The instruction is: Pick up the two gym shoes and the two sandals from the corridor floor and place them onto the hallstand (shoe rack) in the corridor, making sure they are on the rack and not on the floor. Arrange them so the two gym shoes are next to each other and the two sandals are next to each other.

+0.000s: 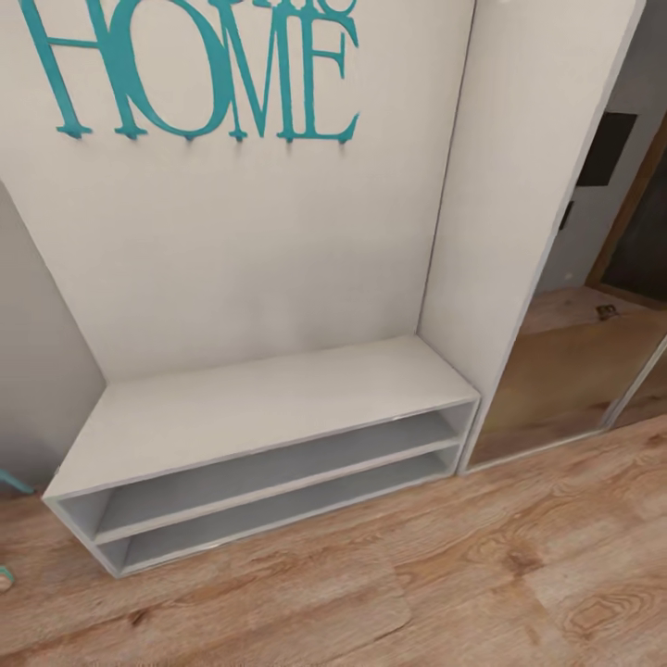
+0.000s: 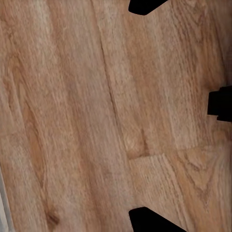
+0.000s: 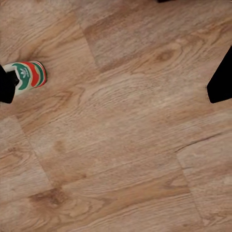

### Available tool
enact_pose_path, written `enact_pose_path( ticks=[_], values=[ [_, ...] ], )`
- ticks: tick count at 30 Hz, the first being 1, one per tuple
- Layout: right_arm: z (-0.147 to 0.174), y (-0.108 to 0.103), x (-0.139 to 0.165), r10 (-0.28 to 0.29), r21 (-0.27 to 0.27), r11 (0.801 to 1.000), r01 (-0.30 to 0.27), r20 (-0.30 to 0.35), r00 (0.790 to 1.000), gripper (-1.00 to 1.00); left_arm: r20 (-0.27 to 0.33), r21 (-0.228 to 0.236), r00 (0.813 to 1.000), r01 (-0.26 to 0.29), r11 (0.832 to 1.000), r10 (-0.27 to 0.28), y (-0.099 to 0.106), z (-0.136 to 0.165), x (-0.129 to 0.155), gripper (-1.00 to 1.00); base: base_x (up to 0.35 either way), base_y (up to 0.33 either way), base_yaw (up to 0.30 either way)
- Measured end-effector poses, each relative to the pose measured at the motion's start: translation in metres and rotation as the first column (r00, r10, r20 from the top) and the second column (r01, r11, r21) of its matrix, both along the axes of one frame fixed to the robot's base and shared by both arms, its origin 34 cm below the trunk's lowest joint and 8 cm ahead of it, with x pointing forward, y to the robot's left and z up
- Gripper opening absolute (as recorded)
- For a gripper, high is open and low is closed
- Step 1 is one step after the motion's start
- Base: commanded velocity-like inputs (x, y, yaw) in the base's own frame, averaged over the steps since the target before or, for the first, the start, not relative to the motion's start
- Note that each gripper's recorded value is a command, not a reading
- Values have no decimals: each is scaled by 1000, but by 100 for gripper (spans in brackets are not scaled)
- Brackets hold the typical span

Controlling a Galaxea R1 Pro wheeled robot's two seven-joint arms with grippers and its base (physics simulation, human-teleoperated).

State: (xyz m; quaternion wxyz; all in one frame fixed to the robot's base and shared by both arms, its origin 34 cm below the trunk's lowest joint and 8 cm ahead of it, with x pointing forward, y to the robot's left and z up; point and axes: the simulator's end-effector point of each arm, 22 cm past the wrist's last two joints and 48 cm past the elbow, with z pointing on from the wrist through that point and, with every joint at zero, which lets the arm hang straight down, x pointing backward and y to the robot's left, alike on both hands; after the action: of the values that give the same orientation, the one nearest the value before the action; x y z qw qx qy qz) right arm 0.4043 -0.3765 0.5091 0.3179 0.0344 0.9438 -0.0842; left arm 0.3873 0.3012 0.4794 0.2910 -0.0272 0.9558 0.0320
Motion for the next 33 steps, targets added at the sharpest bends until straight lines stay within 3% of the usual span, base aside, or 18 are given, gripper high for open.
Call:
enact_pose_path(
  ticks=[33],
  values=[
    [-10,0,-12,0,0,1000,0,-38,999,100,-38,4,999,-2,1000,3,3,-9,-13,100,0,0,215]
  ],
)
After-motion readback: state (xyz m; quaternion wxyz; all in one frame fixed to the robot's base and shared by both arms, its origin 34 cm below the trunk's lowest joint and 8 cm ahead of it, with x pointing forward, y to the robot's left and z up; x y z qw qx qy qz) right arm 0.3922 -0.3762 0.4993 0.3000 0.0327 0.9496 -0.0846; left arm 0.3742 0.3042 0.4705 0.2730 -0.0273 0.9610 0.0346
